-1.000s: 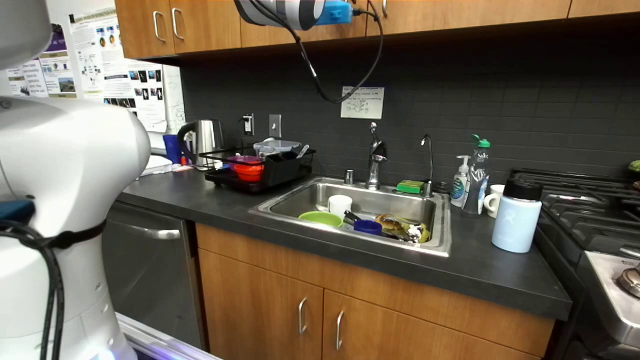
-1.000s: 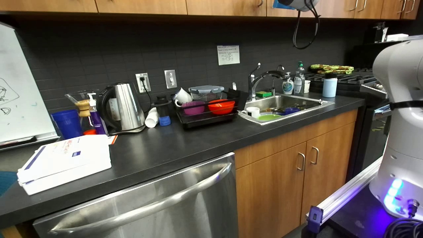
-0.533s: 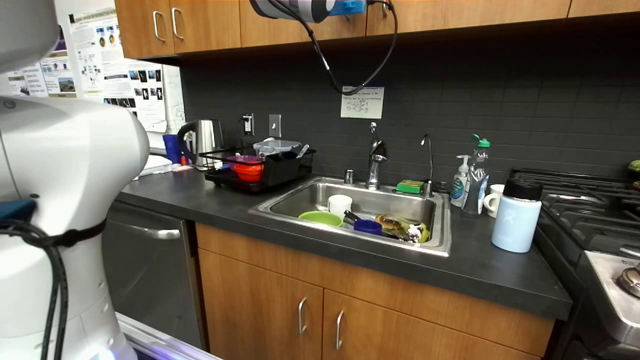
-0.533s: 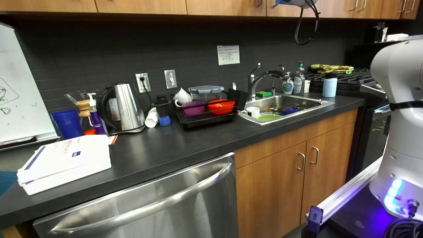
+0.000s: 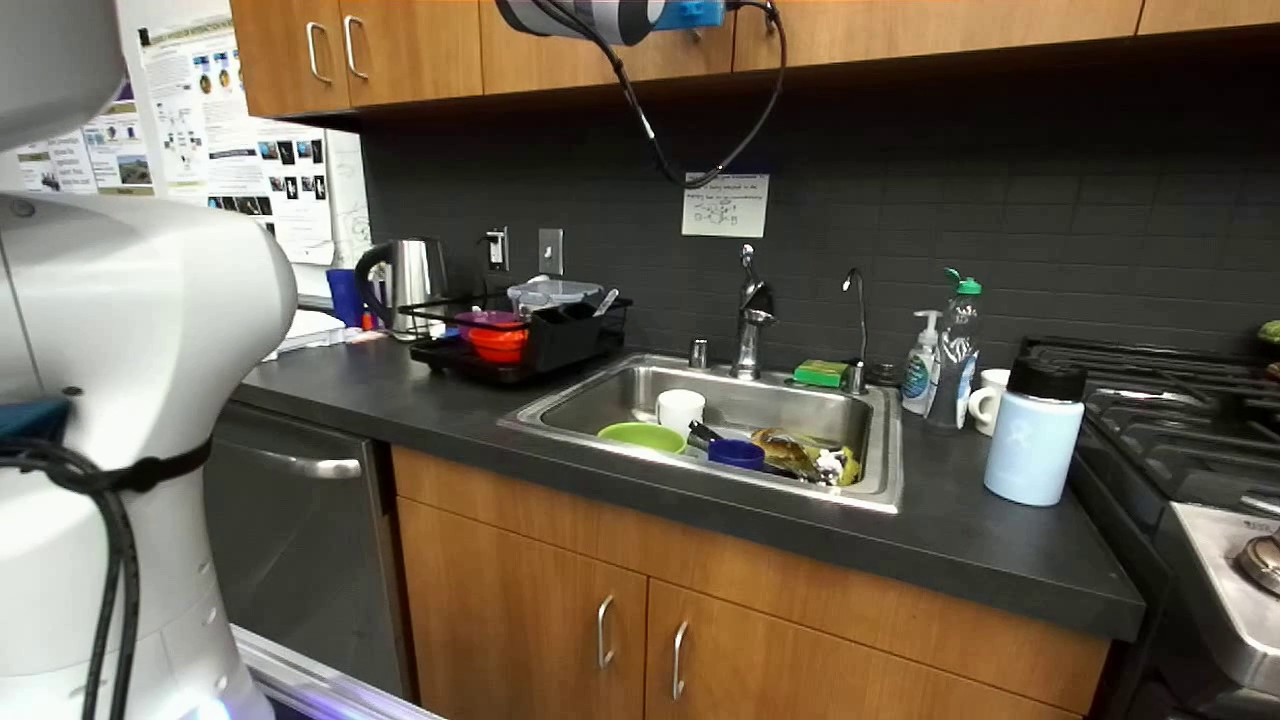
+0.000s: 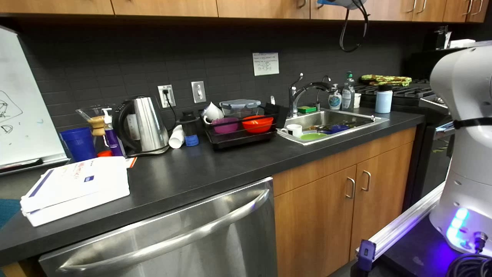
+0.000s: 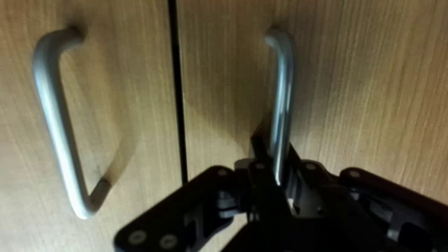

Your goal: Open the top left cabinet door

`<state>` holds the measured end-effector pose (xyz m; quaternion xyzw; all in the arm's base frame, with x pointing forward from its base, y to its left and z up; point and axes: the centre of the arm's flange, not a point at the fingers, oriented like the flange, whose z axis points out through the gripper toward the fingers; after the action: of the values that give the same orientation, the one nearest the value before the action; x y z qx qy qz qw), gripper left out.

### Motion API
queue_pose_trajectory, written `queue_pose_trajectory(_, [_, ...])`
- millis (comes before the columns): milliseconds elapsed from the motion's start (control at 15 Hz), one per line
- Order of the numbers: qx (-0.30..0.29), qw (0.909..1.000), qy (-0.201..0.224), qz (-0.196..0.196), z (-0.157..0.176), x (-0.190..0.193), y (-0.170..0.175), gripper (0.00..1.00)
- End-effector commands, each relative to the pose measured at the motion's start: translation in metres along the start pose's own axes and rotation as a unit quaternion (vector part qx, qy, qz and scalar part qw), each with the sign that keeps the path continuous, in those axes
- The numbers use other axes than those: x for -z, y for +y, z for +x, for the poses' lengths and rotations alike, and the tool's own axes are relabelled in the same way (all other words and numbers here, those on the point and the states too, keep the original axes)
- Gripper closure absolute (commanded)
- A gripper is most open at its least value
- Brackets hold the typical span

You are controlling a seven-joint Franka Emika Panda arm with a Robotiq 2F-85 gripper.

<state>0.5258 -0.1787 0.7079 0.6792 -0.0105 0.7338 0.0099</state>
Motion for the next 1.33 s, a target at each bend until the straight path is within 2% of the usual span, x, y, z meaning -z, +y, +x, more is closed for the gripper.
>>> queue_pose_trajectory(0, [0.0, 0.9999, 0.01, -0.001, 0.001, -0.002, 0.008, 0.97])
queue_pose_trajectory(333, [-0.01, 0.9999, 0.004, 0.001, -0.002, 0.004, 0.006, 0.97])
queue_pose_trajectory(533, [-0.019, 0.9998, -0.005, -0.005, -0.004, 0.023, 0.009, 0.97])
queue_pose_trajectory(933, [-0.035, 0.9981, -0.017, -0.047, -0.011, 0.077, 0.017, 0.97])
queue_pose_trajectory(1267, [-0.041, 0.9962, -0.019, -0.073, -0.009, 0.108, 0.009, 0.97])
